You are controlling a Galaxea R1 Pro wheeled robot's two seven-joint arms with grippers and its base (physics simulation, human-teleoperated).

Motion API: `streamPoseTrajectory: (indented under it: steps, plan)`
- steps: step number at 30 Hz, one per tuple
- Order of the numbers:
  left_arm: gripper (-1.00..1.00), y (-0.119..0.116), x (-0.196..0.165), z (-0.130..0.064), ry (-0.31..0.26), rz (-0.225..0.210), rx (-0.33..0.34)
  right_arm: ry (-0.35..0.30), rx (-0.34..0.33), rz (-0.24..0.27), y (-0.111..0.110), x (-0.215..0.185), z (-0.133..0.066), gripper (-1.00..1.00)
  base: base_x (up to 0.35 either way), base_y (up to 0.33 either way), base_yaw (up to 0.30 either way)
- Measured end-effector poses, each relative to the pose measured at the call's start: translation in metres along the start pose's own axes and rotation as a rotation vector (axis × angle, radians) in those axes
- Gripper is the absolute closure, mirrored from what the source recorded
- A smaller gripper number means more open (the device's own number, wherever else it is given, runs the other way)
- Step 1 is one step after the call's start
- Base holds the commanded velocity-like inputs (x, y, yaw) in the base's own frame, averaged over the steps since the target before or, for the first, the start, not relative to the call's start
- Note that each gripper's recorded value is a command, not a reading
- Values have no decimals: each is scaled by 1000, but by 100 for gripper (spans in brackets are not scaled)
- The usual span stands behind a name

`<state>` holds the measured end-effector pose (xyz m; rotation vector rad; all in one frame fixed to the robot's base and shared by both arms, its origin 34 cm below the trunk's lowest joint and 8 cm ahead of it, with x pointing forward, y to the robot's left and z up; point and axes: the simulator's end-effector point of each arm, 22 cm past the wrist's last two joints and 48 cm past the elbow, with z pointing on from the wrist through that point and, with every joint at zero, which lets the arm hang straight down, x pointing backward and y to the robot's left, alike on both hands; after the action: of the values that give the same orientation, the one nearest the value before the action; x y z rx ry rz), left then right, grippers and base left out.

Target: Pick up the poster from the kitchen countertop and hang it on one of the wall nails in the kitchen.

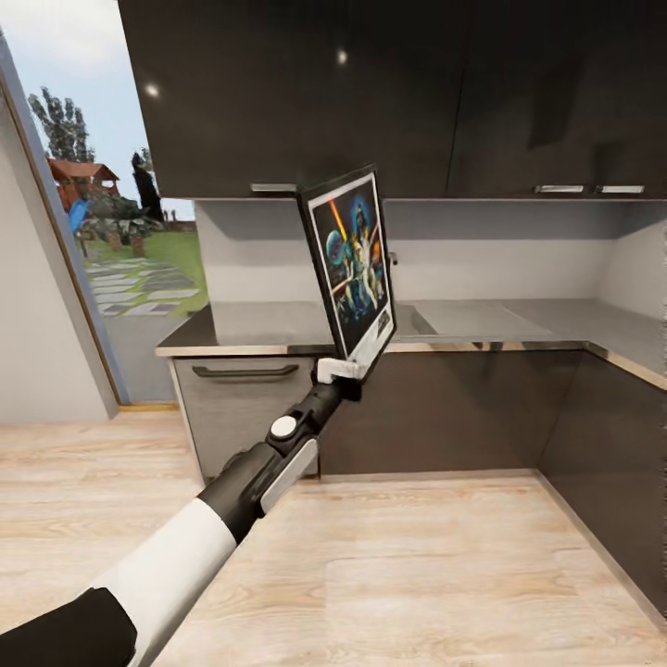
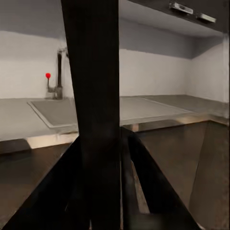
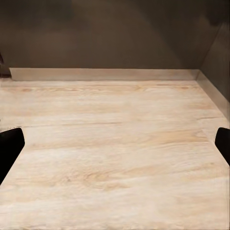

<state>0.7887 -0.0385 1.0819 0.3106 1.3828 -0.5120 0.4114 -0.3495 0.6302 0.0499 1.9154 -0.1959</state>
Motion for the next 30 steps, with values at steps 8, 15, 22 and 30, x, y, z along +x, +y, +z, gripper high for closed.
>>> streamPoseTrajectory:
  steps: [8,15,22,30]
  plan:
    - [100,12,79,-57,127,-97,173,15,1,-1,-1,6,-2,-100,-341,0,0]
    - [100,30,164,-97,283,-135,168,17,2,-1,-1,7,-2,-100,-253,0,0]
    - [100,23,188,-114,299,-172,161,14,-1,-6,-2,8,-2,-100,0,0,0]
    - [100,19,200,-124,318,-187,157,14,-1,-6,-2,8,-2,-100,0,0,0]
